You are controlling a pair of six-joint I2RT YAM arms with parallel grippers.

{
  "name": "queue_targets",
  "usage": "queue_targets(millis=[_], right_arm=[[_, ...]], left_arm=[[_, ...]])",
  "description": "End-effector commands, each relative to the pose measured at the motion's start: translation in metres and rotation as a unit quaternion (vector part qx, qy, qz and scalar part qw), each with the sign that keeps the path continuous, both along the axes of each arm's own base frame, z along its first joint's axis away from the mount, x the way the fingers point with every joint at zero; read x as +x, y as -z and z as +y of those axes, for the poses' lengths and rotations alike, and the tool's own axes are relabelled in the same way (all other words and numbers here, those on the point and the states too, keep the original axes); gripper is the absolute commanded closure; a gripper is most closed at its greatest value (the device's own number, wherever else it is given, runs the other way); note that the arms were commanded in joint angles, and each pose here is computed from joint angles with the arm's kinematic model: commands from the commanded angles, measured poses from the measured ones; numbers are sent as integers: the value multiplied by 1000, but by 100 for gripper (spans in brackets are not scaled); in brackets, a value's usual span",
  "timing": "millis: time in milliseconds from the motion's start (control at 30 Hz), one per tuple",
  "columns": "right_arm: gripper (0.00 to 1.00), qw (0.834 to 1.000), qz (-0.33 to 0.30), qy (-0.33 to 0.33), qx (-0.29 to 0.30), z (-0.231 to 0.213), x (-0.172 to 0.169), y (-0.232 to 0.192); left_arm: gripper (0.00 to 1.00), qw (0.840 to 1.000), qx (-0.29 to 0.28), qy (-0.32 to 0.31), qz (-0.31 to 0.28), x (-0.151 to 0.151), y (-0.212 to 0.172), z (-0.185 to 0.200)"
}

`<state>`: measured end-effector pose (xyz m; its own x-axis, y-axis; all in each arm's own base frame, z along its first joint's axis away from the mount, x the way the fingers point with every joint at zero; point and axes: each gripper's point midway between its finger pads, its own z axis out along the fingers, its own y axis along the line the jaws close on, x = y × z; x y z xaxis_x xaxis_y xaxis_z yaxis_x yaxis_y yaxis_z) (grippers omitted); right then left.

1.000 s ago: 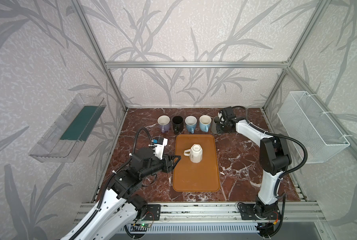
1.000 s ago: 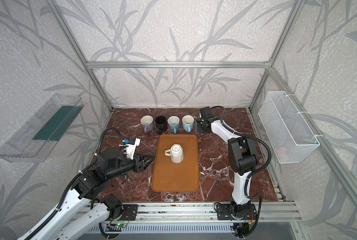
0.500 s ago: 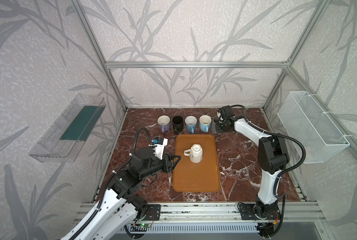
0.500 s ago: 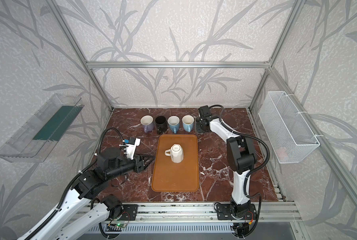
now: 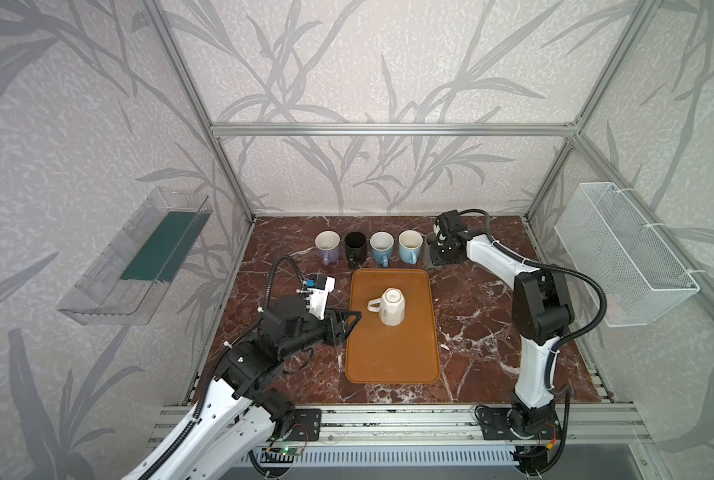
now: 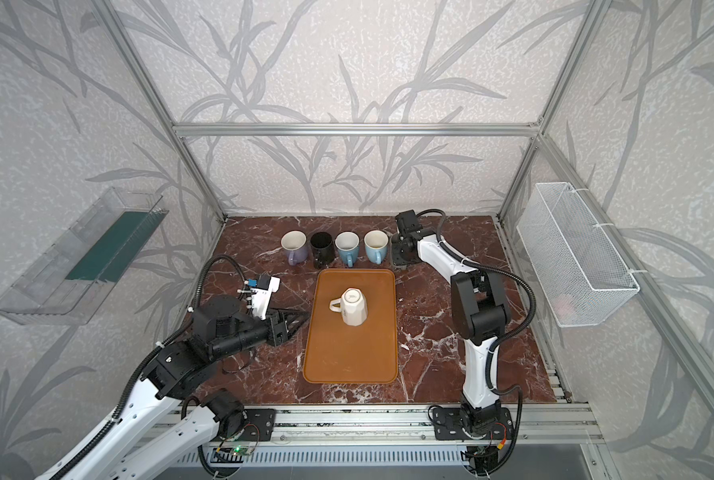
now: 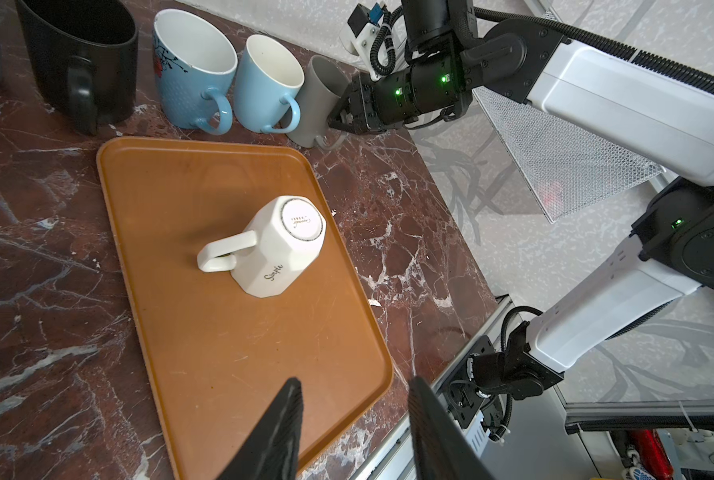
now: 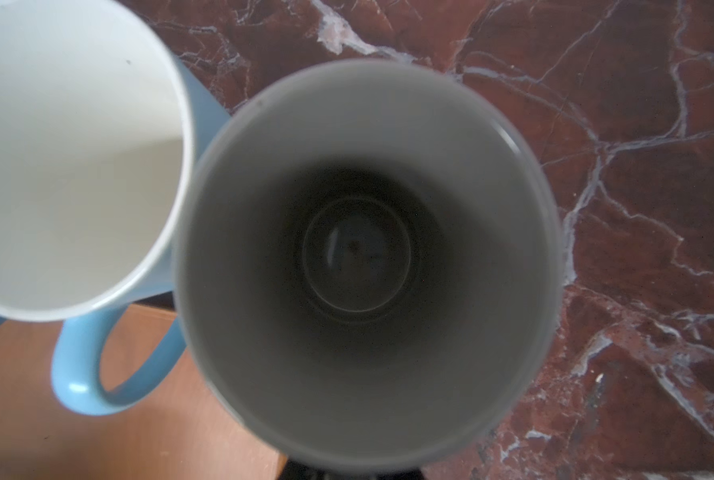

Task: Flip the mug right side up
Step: 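Lower the grey mug upright beside the light blue mug with the right gripper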

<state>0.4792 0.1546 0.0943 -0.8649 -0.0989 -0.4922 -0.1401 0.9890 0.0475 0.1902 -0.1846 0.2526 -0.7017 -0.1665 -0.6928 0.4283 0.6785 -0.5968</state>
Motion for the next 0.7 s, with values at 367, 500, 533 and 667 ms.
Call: queue_targets(millis=[367, 500, 533, 667], right_arm=[[58, 998, -61, -6, 18, 5, 7, -57], [57, 997, -74, -9, 19, 2, -1, -71], [57, 997, -78, -9, 20, 1, -4, -75], [57, 996, -89, -14, 23, -3, -17, -89]], left_arm=[[53, 999, 20, -26, -8, 4, 1, 11], [53, 999, 37, -29, 0, 7, 9, 11], [53, 999, 41, -32, 2, 9, 10, 12], [53, 997, 68, -47, 9, 15, 20, 17]])
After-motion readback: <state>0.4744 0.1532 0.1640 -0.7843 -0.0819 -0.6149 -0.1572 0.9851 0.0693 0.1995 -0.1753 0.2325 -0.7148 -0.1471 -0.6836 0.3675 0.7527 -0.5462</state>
